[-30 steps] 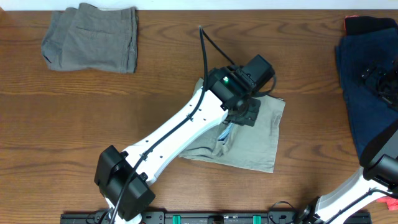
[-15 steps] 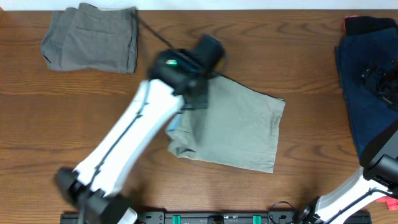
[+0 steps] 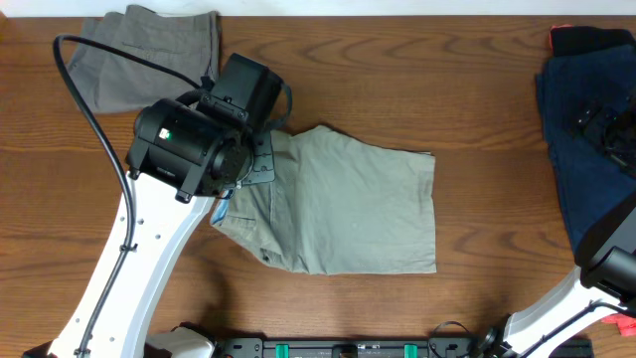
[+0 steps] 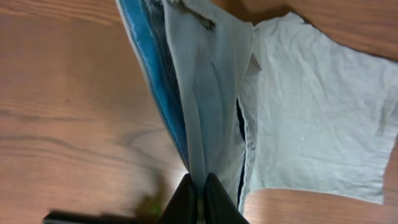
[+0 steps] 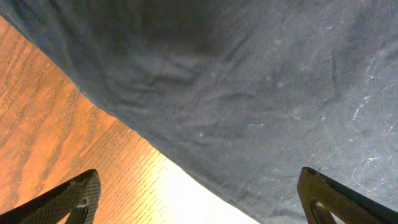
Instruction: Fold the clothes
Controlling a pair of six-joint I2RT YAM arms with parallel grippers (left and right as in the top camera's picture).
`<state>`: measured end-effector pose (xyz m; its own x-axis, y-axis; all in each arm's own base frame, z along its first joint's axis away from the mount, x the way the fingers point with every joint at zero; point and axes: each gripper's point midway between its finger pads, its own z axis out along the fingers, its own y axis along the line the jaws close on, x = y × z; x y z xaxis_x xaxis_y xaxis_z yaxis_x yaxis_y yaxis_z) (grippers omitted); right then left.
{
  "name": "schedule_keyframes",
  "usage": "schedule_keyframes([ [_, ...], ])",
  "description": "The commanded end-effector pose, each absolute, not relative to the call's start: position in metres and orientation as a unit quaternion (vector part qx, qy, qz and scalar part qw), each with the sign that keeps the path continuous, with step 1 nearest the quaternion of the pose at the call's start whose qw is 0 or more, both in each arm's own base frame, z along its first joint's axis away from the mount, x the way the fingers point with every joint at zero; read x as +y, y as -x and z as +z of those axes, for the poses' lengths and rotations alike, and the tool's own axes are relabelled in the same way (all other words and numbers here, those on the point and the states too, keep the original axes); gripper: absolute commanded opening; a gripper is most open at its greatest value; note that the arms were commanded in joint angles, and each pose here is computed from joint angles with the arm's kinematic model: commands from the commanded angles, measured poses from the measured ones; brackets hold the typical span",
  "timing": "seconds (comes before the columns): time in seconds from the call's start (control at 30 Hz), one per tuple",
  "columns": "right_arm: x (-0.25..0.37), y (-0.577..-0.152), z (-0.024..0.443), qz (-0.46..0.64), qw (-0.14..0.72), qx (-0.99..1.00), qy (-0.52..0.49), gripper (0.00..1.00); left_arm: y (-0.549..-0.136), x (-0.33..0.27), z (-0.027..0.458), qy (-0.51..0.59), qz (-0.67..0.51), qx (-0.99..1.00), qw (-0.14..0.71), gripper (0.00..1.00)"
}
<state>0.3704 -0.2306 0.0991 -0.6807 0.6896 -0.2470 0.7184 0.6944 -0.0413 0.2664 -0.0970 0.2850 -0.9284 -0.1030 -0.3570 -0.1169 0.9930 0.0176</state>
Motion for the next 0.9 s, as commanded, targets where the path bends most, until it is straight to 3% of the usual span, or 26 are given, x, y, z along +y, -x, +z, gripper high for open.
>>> schedule_keyframes([
  [0.0, -0.234, -0.372, 0.113, -0.072, 0.123, 0.909, -0.392, 0.99, -0.268, -0.086, 0.297, 0.059, 0.037, 0.976, 0.205, 0.06],
  [0.53, -0.234, -0.372, 0.113, -0.072, 0.123, 0.909, -0.392, 0.99, -0.265, -0.156, 0.296, 0.008, -0.037, 0.975, 0.217, 0.06],
  [0.87, -0.234, -0.372, 0.113, -0.072, 0.123, 0.909, -0.392, 0.99, -0.266, -0.217, 0.262, -0.028, -0.038, 0.981, 0.189, 0.06],
])
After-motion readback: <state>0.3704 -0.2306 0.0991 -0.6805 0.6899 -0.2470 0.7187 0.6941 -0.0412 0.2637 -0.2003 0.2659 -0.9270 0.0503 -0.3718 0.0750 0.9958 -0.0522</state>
